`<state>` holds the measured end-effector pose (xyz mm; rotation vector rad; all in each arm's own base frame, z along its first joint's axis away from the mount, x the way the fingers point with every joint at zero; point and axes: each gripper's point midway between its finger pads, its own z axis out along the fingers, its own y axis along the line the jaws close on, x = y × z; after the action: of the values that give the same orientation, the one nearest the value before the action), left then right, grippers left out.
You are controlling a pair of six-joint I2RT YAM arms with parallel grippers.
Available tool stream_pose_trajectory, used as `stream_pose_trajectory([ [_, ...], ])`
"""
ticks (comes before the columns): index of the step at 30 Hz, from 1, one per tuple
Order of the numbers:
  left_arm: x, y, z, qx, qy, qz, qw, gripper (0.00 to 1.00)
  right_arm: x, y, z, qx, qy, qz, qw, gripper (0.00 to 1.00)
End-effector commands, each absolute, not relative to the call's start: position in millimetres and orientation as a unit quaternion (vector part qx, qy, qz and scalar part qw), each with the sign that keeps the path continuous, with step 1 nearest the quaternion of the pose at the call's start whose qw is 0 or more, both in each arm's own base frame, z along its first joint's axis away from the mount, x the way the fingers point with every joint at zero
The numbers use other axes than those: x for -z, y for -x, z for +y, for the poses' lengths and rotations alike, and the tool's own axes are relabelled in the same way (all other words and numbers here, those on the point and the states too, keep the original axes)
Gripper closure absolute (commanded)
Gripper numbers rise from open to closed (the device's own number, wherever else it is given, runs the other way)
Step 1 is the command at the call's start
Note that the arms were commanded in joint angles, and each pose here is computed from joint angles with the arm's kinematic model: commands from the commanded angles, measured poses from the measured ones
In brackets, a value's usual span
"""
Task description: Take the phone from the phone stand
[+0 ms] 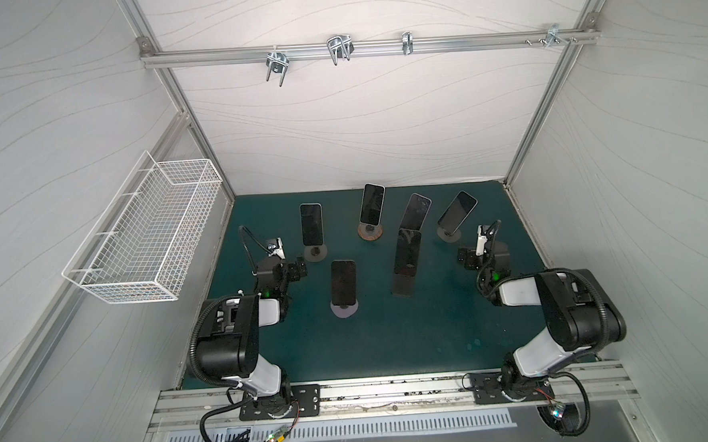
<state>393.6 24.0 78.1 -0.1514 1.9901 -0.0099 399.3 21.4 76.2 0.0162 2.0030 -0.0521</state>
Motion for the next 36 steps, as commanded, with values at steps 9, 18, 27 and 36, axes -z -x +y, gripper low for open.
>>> stream_pose_trajectory([
  [9,-123,-393,12,0.017,0.019,0.837,0.547,0.00,-134,-377,8,0.025,-0.054,0.824,0.563,0.01],
  [18,-118,-367,27,0.010,-0.038,0.922,0.386,0.00,-202,-327,-25,0.019,-0.217,0.817,0.534,0.01],
  [27,-118,-361,70,0.042,0.021,0.918,0.394,0.00,-208,-305,-33,-0.020,-0.306,0.821,0.481,0.01],
  [36,-118,-366,87,0.014,0.054,0.908,0.416,0.00,-209,-304,6,-0.037,-0.285,0.845,0.450,0.01],
])
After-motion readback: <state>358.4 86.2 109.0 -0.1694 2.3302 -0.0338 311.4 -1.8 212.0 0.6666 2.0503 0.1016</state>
